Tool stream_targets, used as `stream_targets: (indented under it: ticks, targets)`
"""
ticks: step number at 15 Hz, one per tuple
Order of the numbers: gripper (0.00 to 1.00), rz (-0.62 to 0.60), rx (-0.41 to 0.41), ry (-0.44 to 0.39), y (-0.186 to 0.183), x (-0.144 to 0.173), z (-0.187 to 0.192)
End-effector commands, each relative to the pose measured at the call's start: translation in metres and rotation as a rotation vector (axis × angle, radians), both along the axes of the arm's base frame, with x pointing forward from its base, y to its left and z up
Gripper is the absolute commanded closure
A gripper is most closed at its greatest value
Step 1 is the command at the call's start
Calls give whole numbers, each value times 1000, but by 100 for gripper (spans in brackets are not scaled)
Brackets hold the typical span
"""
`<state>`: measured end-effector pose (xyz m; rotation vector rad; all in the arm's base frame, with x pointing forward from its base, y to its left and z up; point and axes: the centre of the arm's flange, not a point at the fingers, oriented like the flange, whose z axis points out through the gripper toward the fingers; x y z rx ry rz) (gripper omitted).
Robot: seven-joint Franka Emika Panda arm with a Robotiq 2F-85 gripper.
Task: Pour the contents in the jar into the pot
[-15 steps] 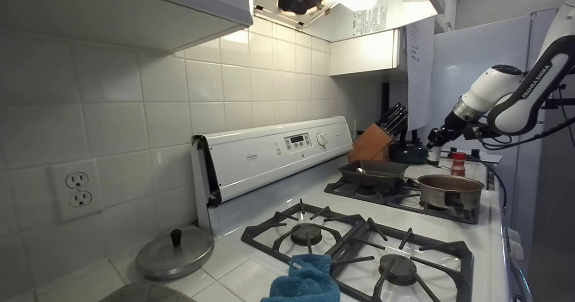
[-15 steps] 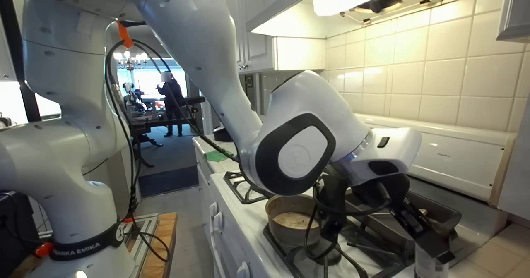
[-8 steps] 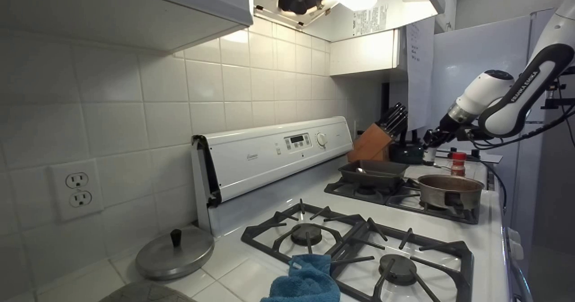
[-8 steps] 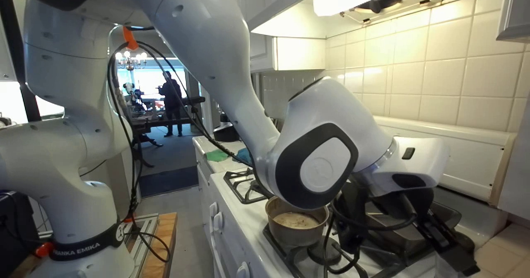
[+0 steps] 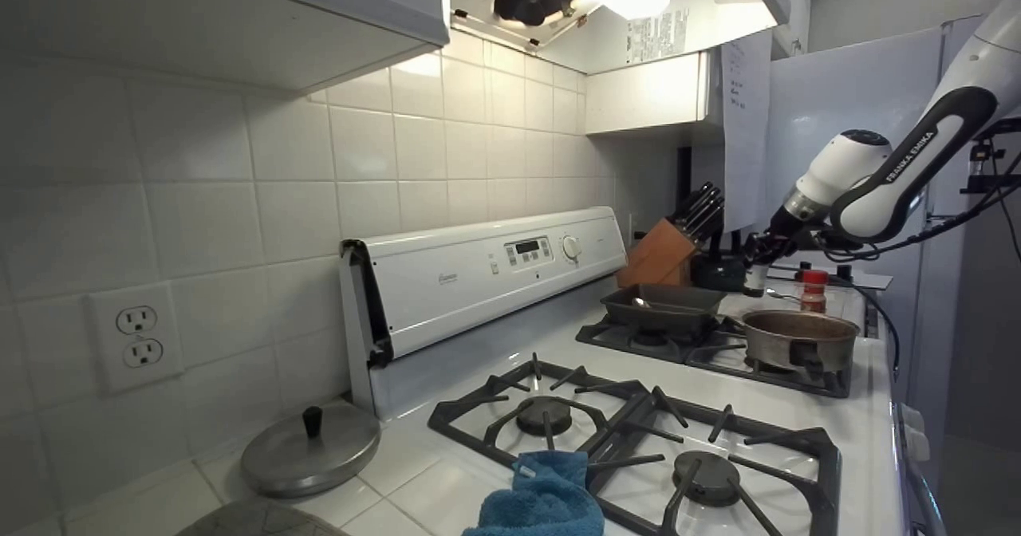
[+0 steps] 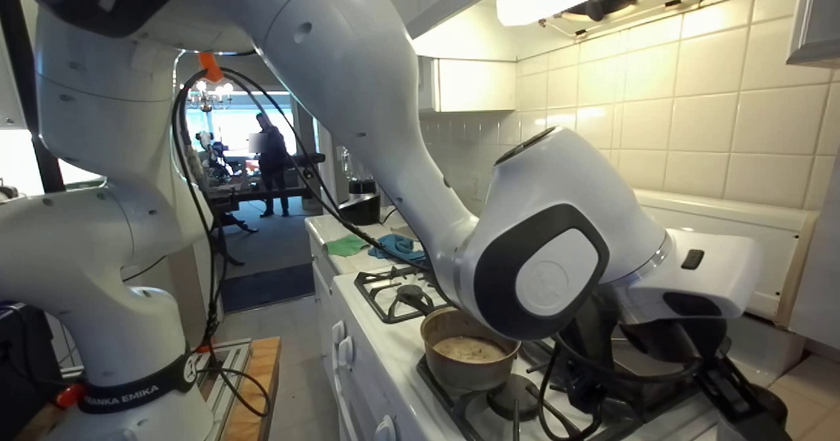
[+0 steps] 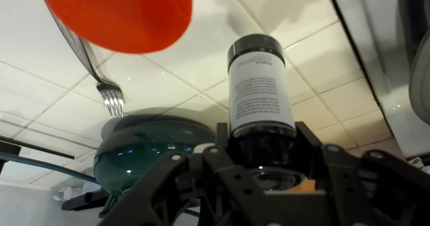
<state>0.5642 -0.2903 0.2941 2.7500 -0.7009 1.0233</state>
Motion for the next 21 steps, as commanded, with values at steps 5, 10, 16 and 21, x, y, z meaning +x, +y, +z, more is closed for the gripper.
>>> stream_targets:
  ticks: [5,10,16,21]
  targets:
    - [75,-45,25,45,-24,26,-11]
    - [75,-57,34,71,-26,32,-20]
    - [75,-73,18,80,-27,37,-23]
    - [75,-91,-14,83,-26,39,-27]
